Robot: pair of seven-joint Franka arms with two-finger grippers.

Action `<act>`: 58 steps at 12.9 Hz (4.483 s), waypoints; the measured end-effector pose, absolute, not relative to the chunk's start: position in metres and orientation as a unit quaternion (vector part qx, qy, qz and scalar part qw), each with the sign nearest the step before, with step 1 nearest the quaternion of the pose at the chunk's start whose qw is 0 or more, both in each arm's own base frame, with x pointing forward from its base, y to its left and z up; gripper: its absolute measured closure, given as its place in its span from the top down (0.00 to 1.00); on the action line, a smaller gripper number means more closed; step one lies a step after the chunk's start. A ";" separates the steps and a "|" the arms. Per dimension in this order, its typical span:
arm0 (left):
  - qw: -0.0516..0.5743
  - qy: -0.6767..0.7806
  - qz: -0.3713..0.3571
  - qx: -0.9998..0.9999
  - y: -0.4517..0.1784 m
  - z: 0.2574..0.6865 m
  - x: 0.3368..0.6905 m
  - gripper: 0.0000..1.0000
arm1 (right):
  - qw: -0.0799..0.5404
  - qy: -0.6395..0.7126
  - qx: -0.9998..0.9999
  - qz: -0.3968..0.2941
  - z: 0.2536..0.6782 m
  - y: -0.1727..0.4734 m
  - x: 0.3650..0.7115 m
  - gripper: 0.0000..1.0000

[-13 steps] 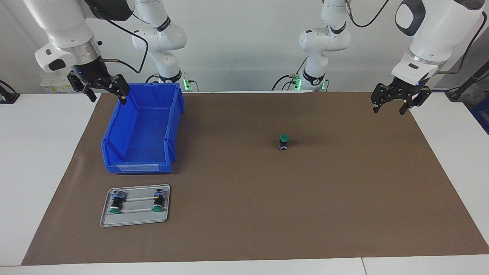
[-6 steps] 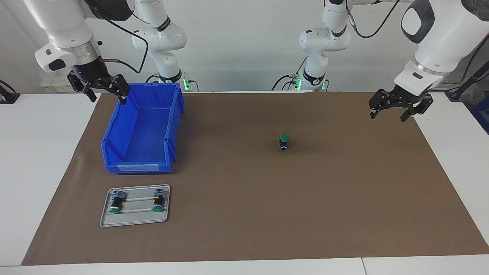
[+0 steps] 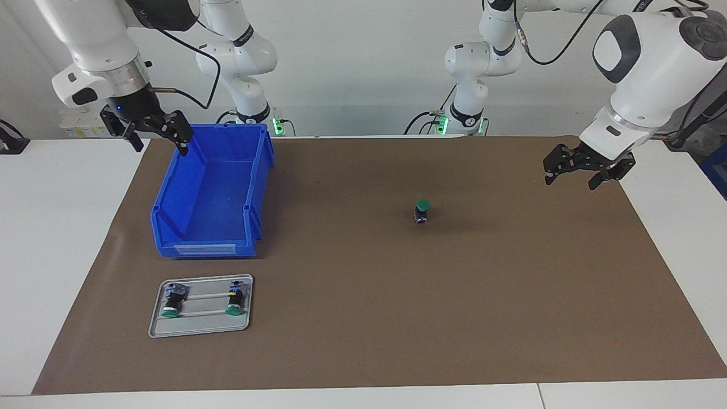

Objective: Place and press button with both arms

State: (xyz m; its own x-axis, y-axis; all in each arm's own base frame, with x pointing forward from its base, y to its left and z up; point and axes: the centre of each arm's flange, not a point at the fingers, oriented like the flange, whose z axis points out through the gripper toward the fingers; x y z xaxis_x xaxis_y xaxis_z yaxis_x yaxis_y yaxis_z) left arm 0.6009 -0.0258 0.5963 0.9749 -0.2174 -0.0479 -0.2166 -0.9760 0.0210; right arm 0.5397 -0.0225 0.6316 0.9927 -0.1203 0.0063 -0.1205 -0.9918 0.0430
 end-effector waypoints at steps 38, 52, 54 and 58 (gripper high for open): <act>0.007 -0.106 -0.016 0.994 -0.021 0.609 0.591 1.00 | 0.022 -0.060 0.998 0.002 0.632 -0.023 0.540 1.00; 0.006 -0.106 -0.013 0.994 -0.021 0.613 0.590 1.00 | 0.022 -0.060 0.998 0.002 0.631 -0.023 0.540 1.00; 0.006 -0.106 -0.013 0.994 -0.021 0.613 0.589 1.00 | 0.022 -0.060 0.998 0.002 0.631 -0.023 0.540 1.00; 0.006 -0.106 -0.012 0.994 -0.021 0.613 0.589 1.00 | 0.022 -0.060 0.998 0.002 0.631 -0.023 0.540 1.00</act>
